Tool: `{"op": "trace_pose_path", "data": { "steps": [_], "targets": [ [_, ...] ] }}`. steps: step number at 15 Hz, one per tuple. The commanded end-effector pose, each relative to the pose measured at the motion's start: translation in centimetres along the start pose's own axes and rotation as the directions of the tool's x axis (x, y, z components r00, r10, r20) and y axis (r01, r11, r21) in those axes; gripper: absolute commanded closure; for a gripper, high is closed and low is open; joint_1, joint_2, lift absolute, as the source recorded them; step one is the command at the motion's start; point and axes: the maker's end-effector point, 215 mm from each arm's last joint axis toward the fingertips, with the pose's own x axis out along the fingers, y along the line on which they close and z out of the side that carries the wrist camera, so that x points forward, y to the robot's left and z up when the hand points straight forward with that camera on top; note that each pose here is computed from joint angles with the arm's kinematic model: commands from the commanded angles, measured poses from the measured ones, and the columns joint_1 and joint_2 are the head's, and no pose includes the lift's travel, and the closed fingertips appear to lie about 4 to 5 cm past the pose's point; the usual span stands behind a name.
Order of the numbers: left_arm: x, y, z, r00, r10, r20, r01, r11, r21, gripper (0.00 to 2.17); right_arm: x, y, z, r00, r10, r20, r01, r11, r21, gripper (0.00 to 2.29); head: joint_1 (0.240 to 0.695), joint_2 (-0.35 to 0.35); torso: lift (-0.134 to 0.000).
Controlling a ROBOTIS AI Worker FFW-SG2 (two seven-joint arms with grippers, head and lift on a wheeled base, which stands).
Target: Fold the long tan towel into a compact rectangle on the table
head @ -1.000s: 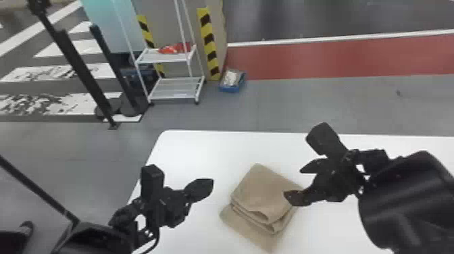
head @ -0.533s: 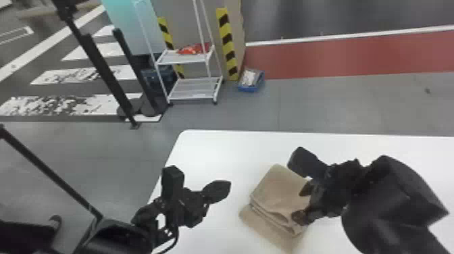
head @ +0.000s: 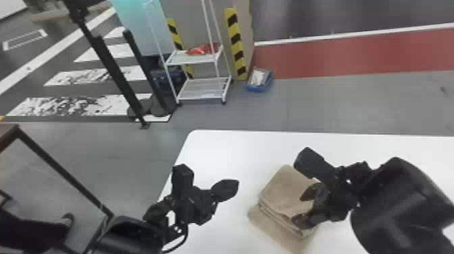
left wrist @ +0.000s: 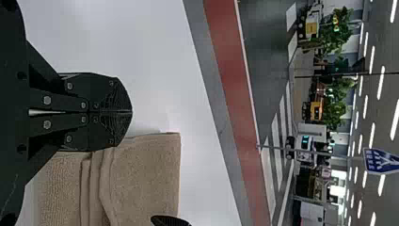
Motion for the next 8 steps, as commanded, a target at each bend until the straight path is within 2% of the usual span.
{"op": "trace_pose_path", "data": {
  "steps": [1, 2, 4, 5, 8],
  "targets": [
    [0.2, -0.2, -0.2, 1.000, -0.003, -0.003, 0.003, 1.000, -0.002, 1.90, 0.1, 0.4, 0.6, 1.000, 0.011, 0.014, -0.011, 1.000, -0.001, 0.47, 0.695, 0.330, 0.000],
    [0.3, -0.4, -0.1, 1.000, -0.006, 0.000, 0.006, 1.000, -0.001, 1.90, 0.3, 0.4, 1.2, 1.000, 0.022, 0.022, -0.022, 1.000, 0.000, 0.47, 0.695, 0.336, 0.000],
    [0.5, -0.4, 0.1, 1.000, -0.009, 0.001, 0.009, 1.000, 0.001, 1.90, 1.6, 0.3, -0.7, 0.999, 0.033, -0.022, -0.033, 0.999, 0.011, 0.47, 0.695, 0.338, 0.000],
    [0.7, -0.5, 0.3, 1.000, -0.009, 0.005, 0.009, 1.000, 0.001, 1.90, 2.2, 0.4, -1.3, 0.998, 0.023, -0.056, -0.024, 1.000, -0.007, 0.47, 0.695, 0.337, 0.000],
    [0.9, -0.5, 0.3, 1.000, -0.011, 0.004, 0.011, 1.000, 0.001, 1.90, 2.6, 0.2, -1.9, 0.995, 0.035, -0.094, -0.036, 0.999, -0.009, 0.50, 0.695, 0.327, 0.000]
  ]
}}
